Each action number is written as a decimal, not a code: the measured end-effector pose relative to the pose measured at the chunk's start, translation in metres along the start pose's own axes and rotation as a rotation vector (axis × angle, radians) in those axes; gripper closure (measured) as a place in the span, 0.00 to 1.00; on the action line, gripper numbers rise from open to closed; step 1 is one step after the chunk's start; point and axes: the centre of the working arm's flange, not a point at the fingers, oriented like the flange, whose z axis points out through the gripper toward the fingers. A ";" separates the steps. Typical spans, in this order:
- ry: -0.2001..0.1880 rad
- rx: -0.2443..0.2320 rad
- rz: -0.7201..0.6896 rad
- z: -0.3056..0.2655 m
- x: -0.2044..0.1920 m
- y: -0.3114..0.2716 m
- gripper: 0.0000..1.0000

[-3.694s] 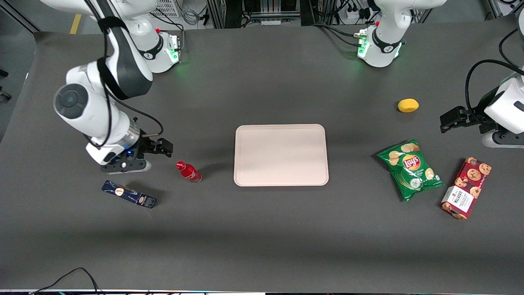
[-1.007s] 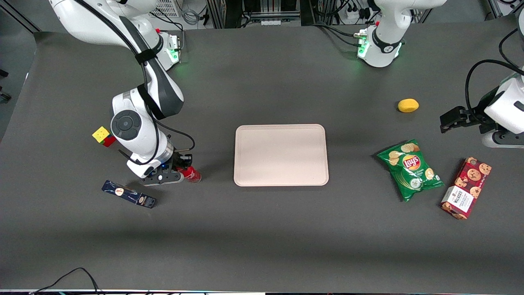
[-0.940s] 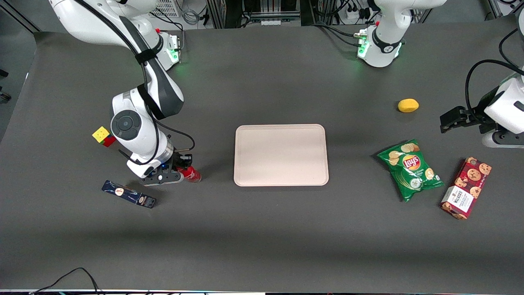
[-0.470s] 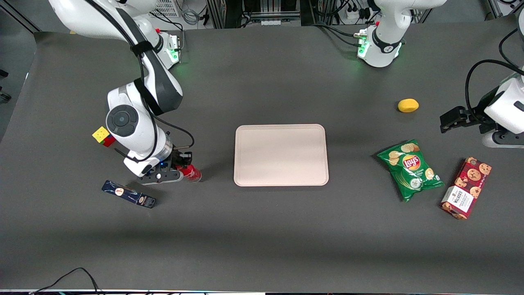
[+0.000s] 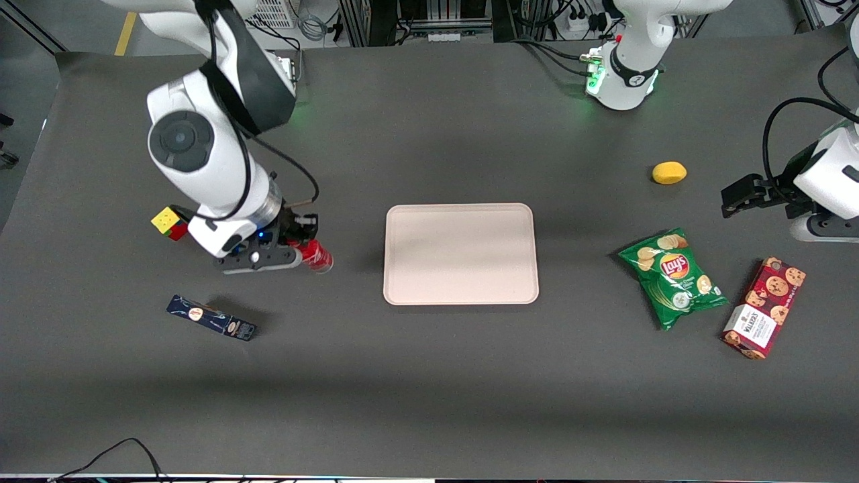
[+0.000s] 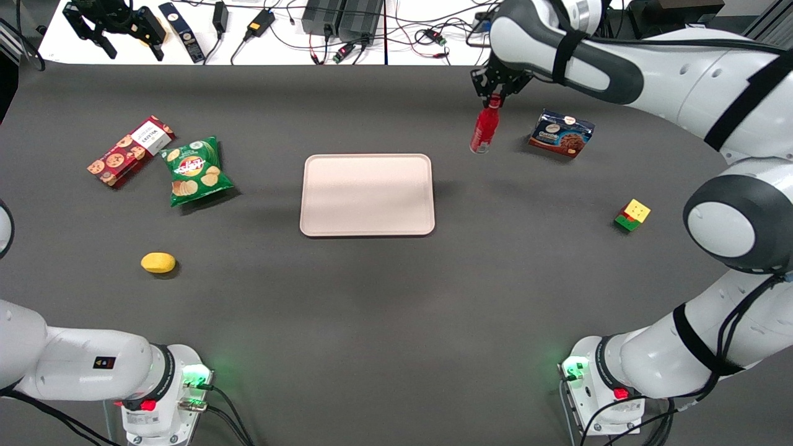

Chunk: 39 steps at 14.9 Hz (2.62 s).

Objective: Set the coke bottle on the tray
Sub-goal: 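Lift the bottle and carry it over the white tray, then lower the bottle onto the tray and open the right gripper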

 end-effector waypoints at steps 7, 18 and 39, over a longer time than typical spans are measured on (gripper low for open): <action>0.016 0.041 0.051 -0.055 -0.050 -0.095 0.67; -0.052 -0.019 0.104 0.088 -0.050 -0.200 0.67; -0.031 0.000 0.103 0.138 -0.031 -0.208 0.37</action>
